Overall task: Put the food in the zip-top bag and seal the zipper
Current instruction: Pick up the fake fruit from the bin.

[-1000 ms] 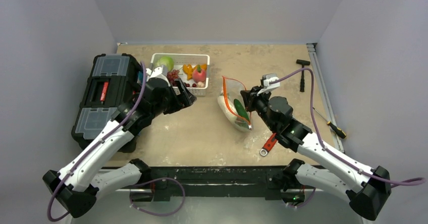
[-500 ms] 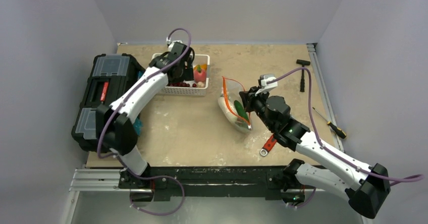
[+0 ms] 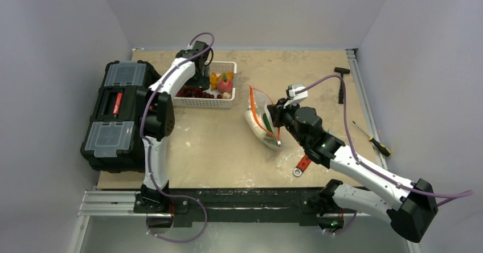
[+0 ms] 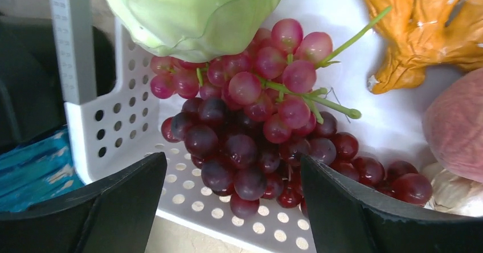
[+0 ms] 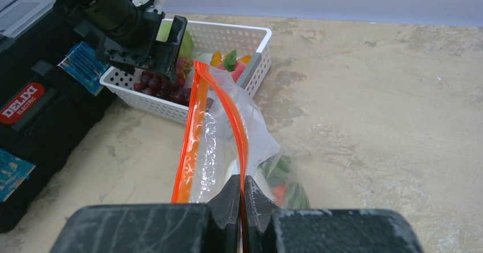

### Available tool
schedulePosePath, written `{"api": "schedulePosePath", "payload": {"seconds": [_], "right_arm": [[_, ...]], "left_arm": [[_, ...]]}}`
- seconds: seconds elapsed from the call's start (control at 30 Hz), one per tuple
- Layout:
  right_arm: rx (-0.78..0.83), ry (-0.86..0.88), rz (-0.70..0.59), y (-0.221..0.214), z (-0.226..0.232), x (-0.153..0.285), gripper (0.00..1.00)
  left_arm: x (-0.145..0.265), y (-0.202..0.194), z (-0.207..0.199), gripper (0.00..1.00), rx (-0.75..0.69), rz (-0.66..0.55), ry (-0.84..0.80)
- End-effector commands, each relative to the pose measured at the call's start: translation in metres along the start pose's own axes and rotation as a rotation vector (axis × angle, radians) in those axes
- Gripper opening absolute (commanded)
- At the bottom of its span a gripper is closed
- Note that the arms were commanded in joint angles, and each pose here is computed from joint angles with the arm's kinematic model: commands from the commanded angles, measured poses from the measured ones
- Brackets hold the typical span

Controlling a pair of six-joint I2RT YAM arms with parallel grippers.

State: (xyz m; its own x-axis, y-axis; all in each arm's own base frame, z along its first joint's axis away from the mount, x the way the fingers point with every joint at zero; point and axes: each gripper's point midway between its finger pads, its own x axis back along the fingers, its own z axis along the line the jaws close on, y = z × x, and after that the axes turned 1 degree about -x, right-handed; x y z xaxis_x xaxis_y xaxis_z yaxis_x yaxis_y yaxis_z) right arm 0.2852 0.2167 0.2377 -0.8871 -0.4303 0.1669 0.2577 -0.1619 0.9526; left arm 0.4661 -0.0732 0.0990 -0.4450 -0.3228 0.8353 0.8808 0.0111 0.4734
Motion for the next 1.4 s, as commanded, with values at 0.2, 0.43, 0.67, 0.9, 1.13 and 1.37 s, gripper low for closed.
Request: {"api": "schedulePosePath", "payload": {"seconds": [0.2, 0.43, 0.67, 0.9, 1.13, 1.37], "right_arm": [[-0.016, 0.038, -0.032, 0.013, 0.012, -0.005, 0.0], [-0.018, 0.052, -0.022, 0.01, 0.014, -0.006, 0.0], [-0.018, 0.054, -0.025, 0.011, 0.014, -0.004, 0.0], [-0.021, 0.056, -0.025, 0.011, 0.014, -0.004, 0.0], [-0.02, 0.05, -0.02, 0.009, 0.013, -0.004, 0.0], [-0.016, 0.045, -0.016, 0.008, 0.013, -0.006, 0.0]], "left_arm": [[-0.024, -0.009, -0.012, 0.82, 0.076, 0.12, -0.179], [-0.019, -0.02, -0.025, 0.67, 0.086, 0.155, -0.257], [-0.018, -0.027, -0.03, 0.3, 0.093, 0.162, -0.29], [0.016, 0.002, -0.024, 0.06, 0.097, 0.062, -0.344], [0.06, 0.026, -0.015, 0.0, 0.102, -0.048, -0.401], [0.116, 0.04, 0.001, 0.0, 0.121, -0.152, -0.466]]}}
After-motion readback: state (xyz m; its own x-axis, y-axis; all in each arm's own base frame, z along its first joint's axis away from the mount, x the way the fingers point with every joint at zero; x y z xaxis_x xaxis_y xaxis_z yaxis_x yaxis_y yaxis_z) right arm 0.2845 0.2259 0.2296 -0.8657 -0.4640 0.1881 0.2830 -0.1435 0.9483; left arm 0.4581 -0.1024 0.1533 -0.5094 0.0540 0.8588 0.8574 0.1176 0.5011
